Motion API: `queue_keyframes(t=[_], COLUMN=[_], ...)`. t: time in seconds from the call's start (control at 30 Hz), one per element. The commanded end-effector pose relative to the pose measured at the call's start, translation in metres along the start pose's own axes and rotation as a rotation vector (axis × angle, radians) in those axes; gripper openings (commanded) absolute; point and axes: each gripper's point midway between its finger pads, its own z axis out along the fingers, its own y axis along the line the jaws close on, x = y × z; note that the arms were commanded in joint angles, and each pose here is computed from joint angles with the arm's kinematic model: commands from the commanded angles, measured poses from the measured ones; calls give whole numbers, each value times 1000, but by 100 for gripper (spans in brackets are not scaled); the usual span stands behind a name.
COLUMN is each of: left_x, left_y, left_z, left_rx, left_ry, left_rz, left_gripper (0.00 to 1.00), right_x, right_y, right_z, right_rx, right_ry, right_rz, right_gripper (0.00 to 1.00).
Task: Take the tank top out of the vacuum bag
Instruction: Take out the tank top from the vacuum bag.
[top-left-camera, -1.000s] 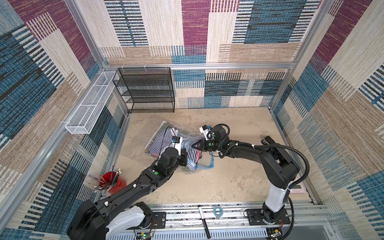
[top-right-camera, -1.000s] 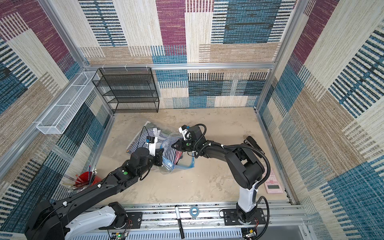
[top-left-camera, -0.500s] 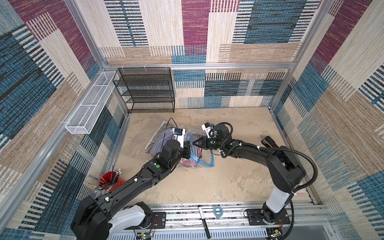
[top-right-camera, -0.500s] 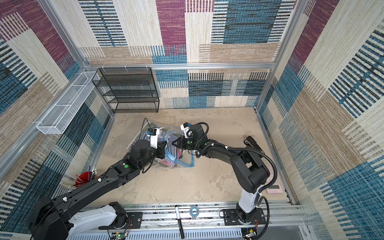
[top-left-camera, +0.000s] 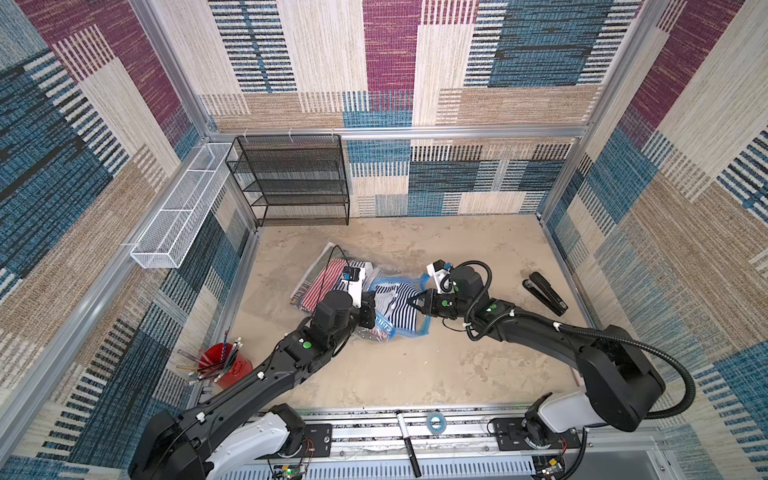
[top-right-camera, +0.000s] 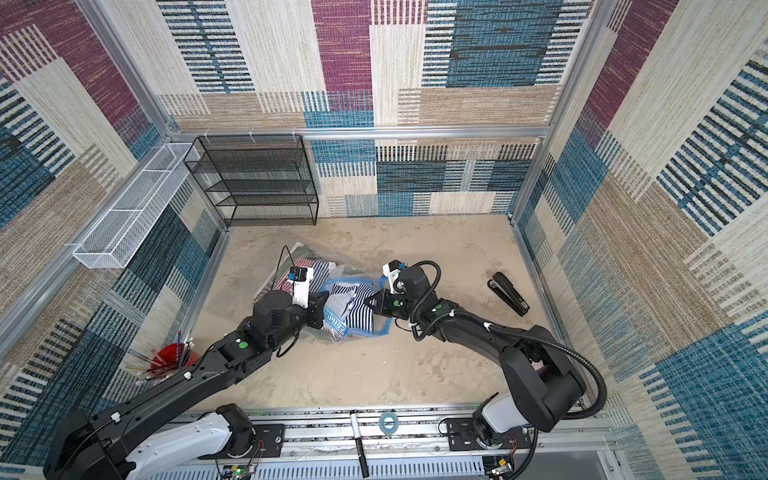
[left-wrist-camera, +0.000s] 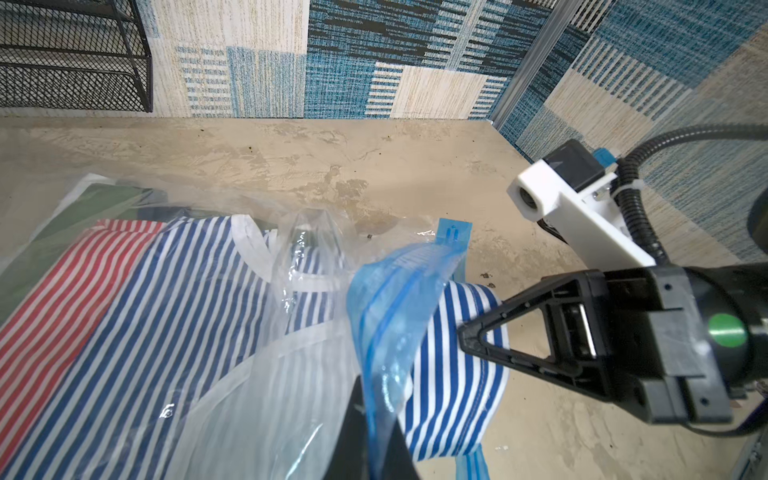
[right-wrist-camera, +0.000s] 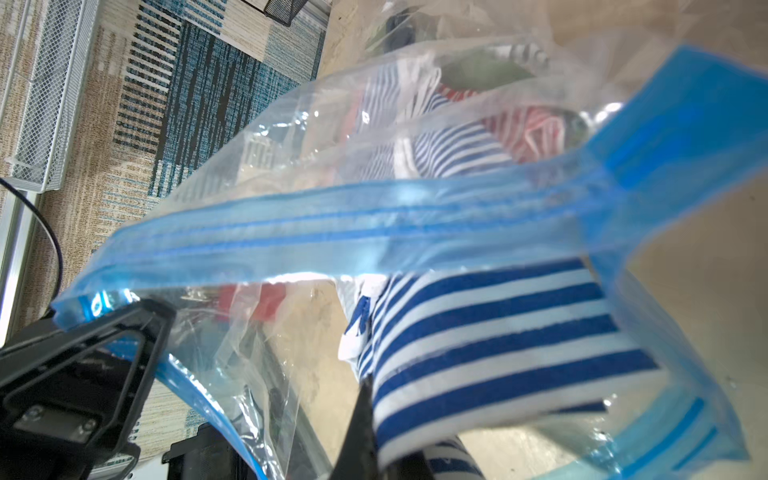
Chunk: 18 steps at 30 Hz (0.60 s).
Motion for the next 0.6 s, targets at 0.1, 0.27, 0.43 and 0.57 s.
queue_keyframes(t=[0.1,0.27,0.43,0.57], left_x=[-2,-1,-1,2], left_y=[-4,-6,-9,-8], left_z=[-3,-3,-3,-3], left_rx=[29,38,53,50], left_ry=[-10,-5,-3,1], left_rz=[0,-7,-2,-4], left_gripper=[0,0,0,0], right_x=[4,16,24,23], right_y=[-4,-12,-23,-22], right_z=[8,18,24,30], right_rx=[-47,-95,-87,-112], right_ry=[3,24,38,40], right_rz=[-8,16,39,38], right_gripper=[15,50,84,87])
